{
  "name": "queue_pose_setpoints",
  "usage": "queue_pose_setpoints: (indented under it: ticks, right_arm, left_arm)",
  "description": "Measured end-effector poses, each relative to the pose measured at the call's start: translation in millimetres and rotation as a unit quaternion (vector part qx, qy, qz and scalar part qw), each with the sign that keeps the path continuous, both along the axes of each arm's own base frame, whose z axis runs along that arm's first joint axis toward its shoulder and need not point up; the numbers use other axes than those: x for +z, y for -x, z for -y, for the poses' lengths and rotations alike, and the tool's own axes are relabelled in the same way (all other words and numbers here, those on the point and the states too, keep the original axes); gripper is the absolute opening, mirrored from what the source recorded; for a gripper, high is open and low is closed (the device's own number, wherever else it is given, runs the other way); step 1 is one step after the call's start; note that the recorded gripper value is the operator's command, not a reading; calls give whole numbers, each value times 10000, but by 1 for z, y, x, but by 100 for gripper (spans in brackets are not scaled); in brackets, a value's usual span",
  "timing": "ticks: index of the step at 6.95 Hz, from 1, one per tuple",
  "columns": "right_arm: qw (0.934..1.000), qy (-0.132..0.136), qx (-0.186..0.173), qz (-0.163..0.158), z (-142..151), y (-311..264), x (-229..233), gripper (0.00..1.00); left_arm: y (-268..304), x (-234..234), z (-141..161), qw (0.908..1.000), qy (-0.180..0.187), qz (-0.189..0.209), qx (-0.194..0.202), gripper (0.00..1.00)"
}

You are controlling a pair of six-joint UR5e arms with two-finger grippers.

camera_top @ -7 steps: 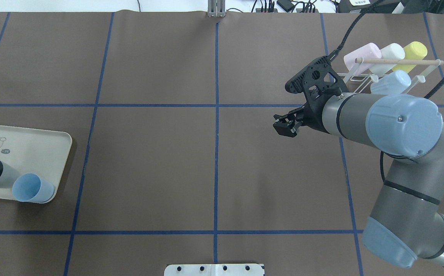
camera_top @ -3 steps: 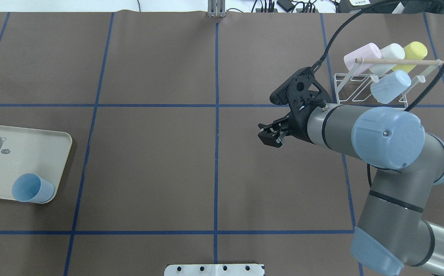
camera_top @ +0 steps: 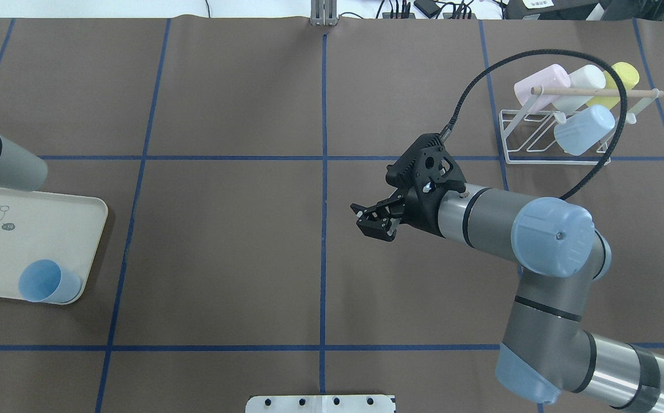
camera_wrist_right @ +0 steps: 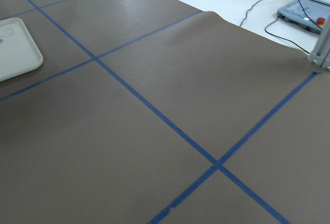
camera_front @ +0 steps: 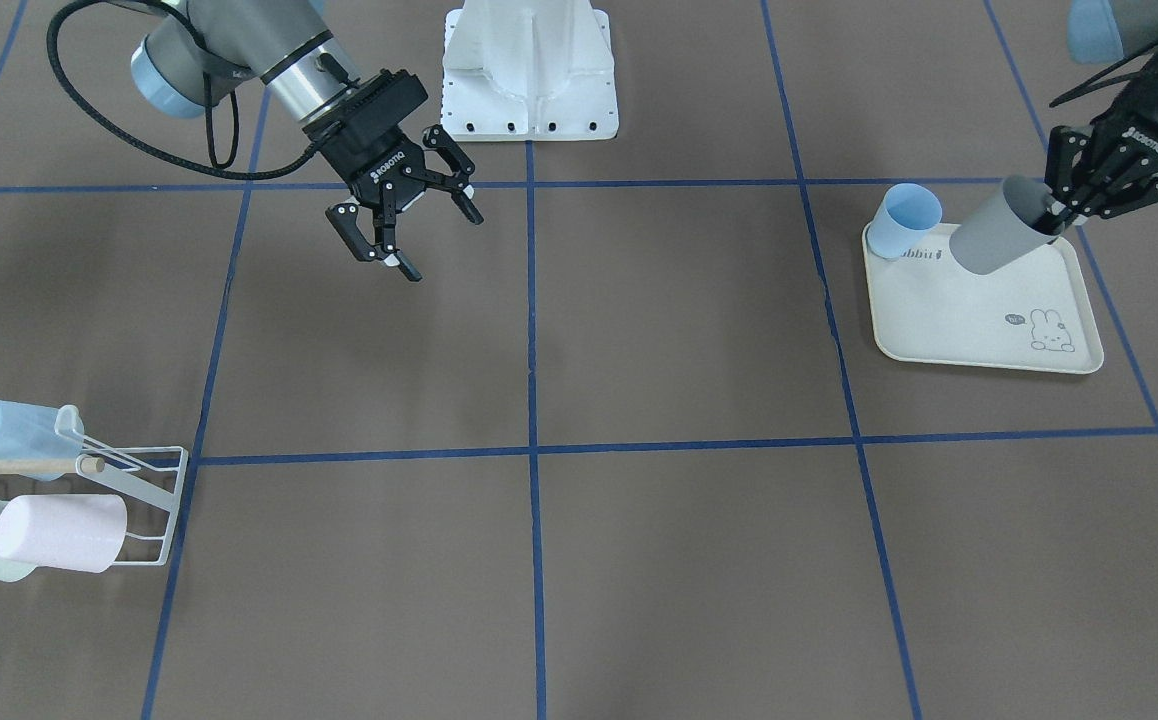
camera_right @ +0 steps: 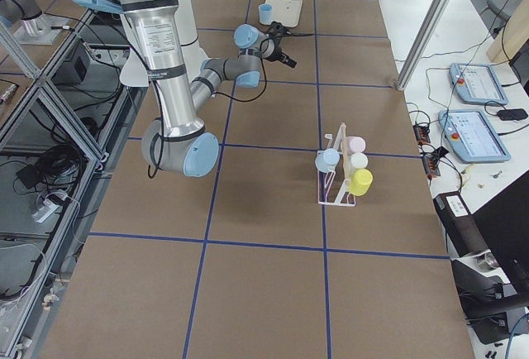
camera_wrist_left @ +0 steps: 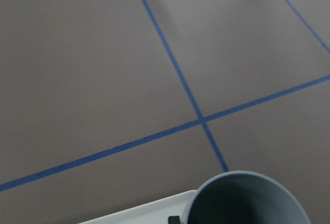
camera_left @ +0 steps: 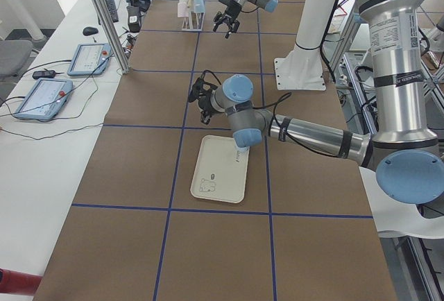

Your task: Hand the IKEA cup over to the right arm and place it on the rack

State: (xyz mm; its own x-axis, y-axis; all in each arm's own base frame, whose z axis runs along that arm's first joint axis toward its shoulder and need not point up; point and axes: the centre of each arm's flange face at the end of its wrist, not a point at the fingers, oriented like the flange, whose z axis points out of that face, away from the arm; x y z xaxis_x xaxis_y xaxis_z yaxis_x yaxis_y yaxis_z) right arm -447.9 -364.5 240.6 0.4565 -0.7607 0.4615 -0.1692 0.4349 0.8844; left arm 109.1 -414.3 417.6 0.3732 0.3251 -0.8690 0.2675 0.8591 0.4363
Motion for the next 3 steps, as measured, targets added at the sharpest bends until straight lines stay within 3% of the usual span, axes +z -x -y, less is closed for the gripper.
queue_pose_setpoints:
  ticks: [3]
  right_arm:
    - [9941,-918,-353,453,-22,13,-2,99]
  left_arm:
    - [-69,-115,13,9904,461,-1166,584,0]
